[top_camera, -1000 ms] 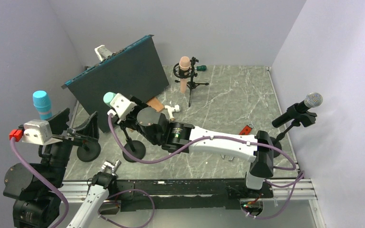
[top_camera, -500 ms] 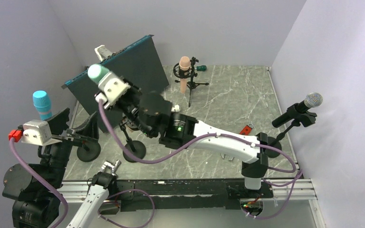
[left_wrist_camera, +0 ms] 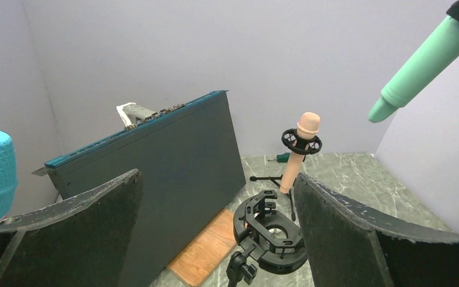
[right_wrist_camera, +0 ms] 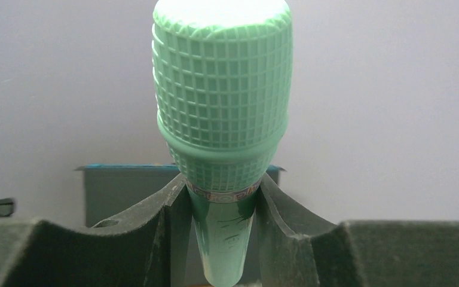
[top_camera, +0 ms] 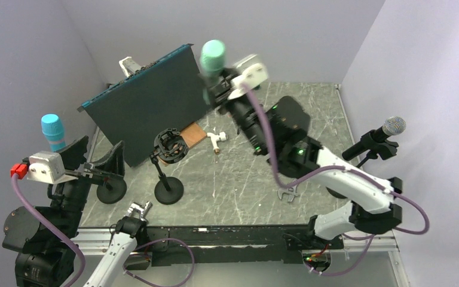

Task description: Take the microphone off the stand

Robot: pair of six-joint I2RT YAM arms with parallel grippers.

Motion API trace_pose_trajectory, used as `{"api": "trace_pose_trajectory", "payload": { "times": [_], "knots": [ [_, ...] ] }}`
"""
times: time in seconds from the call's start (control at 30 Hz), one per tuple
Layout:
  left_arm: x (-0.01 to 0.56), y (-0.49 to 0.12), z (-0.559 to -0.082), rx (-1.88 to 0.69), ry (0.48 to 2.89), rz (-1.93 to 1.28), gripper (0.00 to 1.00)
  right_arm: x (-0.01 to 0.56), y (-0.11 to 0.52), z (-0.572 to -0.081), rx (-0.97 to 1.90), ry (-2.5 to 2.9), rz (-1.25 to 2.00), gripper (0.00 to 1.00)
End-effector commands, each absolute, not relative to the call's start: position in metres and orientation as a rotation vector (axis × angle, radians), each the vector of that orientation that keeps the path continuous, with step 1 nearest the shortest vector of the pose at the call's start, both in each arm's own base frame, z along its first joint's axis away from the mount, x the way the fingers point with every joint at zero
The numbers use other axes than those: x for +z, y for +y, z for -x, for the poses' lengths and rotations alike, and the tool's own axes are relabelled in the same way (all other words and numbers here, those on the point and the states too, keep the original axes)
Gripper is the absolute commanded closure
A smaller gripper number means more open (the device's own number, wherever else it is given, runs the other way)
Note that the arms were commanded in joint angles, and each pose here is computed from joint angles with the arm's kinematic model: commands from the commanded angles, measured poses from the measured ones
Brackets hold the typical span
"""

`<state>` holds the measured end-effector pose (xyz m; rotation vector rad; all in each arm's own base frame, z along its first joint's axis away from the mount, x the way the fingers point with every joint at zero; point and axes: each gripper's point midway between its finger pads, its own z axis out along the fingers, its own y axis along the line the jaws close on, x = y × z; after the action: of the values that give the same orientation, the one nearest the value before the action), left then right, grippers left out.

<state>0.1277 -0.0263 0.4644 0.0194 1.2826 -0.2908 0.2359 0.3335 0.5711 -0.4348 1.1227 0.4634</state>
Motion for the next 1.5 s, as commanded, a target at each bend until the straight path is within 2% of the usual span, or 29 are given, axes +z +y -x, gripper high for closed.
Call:
{"api": "trace_pose_trajectory", "payload": {
  "times": [0.0,0.43,0.77,1.13,1.3,1.47],
  "knots": [
    [0.469,-0.032,-0.132,-0.319,1.278,-0.031,0.0,0.538,0.281,-0.269,0.517,1.246,0.282,0.89],
    [0.46,-0.041,-0.143,-0.35,1.31,-0.044,0.01,0.272,0.187,-0.334,0.161,2.001,0.224,1.0],
    [0.458,-0.044,-0.144,-0.358,1.322,-0.054,0.01,0.164,0.116,-0.368,-0.635,2.314,0.354,1.0],
    [0.462,-0.04,-0.138,-0.338,1.323,-0.061,0.01,0.081,0.105,-0.418,-0.497,2.644,0.524,1.0],
    [0.46,-0.04,-0.139,-0.33,1.333,-0.062,0.0,0.054,0.118,-0.414,-0.386,2.671,0.716,1.0],
    [0.456,-0.041,-0.145,-0.327,1.348,-0.065,0.01,0.037,0.114,-0.407,-0.378,2.694,0.74,1.0]
  ]
}}
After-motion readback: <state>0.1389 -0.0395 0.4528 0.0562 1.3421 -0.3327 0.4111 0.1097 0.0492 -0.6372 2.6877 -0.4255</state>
